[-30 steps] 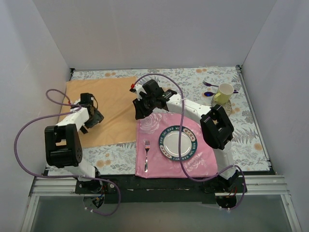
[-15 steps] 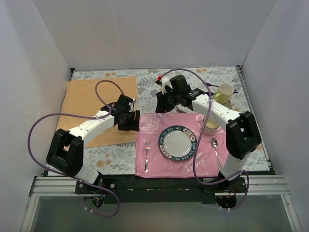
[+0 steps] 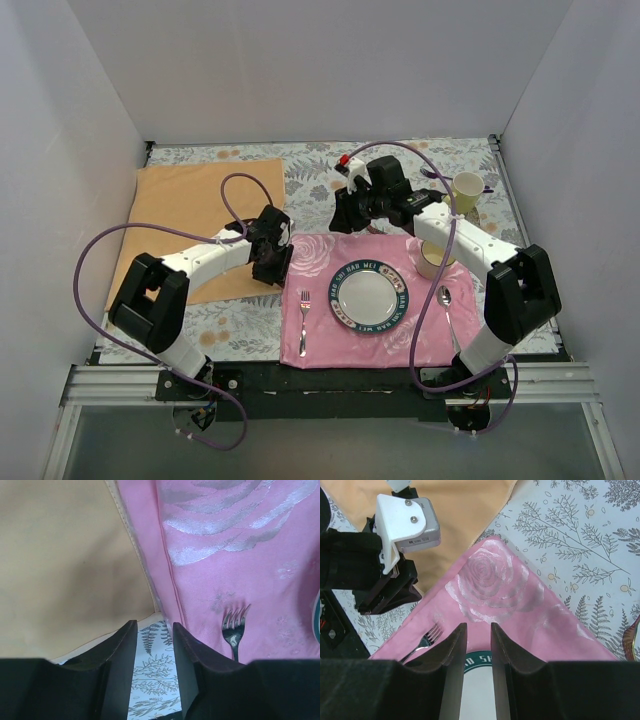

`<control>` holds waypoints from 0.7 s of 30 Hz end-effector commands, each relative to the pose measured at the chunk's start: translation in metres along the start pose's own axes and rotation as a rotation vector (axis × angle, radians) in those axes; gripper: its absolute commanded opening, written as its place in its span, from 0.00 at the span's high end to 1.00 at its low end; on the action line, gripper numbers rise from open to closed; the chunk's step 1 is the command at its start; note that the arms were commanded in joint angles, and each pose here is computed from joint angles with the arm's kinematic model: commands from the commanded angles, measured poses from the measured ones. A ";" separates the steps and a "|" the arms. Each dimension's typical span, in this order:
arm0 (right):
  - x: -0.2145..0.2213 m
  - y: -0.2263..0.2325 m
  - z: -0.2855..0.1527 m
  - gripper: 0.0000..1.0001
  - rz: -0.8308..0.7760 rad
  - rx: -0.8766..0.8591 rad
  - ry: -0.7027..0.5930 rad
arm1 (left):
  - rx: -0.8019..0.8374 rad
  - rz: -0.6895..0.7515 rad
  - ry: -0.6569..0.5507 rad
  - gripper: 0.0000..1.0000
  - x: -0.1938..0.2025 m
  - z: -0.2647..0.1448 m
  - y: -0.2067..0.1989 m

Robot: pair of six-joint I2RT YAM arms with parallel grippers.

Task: Fold the napkin, place the utensils inside, and roll it up
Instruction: Fold the napkin

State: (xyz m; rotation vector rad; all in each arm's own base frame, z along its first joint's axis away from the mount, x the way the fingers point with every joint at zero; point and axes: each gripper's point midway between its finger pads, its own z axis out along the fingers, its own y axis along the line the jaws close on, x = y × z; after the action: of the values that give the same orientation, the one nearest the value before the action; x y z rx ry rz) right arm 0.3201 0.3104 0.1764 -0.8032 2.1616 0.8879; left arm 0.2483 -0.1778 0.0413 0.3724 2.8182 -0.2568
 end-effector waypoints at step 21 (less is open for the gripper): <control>-0.012 0.005 -0.004 0.66 -0.012 -0.043 -0.052 | -0.101 0.059 0.001 0.73 0.008 0.017 0.009</control>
State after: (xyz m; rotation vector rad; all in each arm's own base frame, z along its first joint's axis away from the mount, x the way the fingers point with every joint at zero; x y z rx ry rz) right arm 0.3177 0.3096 0.1739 -0.8079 2.1651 0.9120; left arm 0.2465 -0.1740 0.0217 0.4290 2.8280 -0.1392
